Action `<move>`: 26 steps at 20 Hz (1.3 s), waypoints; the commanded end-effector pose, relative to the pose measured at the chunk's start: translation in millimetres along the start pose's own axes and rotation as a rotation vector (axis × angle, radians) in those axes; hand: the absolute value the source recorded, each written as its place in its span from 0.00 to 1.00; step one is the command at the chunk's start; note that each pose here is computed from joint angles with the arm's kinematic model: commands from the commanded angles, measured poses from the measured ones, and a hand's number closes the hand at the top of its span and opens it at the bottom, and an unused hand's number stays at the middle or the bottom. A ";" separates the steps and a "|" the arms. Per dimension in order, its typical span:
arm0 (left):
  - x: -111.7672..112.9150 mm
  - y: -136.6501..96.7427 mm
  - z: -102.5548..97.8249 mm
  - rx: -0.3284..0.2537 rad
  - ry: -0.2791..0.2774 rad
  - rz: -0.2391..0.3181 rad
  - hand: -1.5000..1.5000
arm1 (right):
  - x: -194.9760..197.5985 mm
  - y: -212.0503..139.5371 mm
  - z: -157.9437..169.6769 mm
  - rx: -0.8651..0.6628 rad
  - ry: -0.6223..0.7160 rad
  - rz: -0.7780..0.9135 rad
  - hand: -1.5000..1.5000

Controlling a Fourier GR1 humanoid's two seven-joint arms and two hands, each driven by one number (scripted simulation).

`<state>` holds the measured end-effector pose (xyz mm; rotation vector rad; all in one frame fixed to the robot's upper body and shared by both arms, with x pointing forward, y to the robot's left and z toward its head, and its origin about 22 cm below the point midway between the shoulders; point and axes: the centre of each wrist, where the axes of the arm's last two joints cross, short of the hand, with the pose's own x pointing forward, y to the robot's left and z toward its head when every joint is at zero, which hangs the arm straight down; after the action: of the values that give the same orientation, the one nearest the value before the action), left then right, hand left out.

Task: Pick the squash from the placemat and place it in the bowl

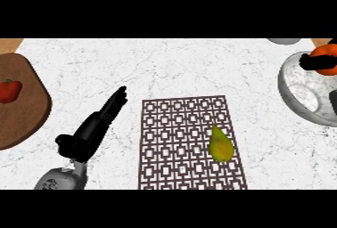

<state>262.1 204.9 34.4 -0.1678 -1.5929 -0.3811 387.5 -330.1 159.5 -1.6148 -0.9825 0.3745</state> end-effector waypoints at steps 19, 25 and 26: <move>13.8 11.8 -8.3 -0.010 0.002 0.009 0.50 | -76.9 2.3 -61.4 0.025 0.164 -0.490 0.00; 14.4 2.1 -8.2 0.005 0.005 -0.006 0.50 | -144.1 -6.8 -57.0 -0.028 0.280 -0.649 0.00; 12.9 1.4 -3.5 0.014 0.001 -0.006 0.50 | -161.6 -18.2 -60.7 -0.047 0.298 -0.651 0.00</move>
<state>264.5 204.6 42.2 -0.1588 -1.5908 -0.3751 355.0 -460.2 151.0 -1.2590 -1.2021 -0.2057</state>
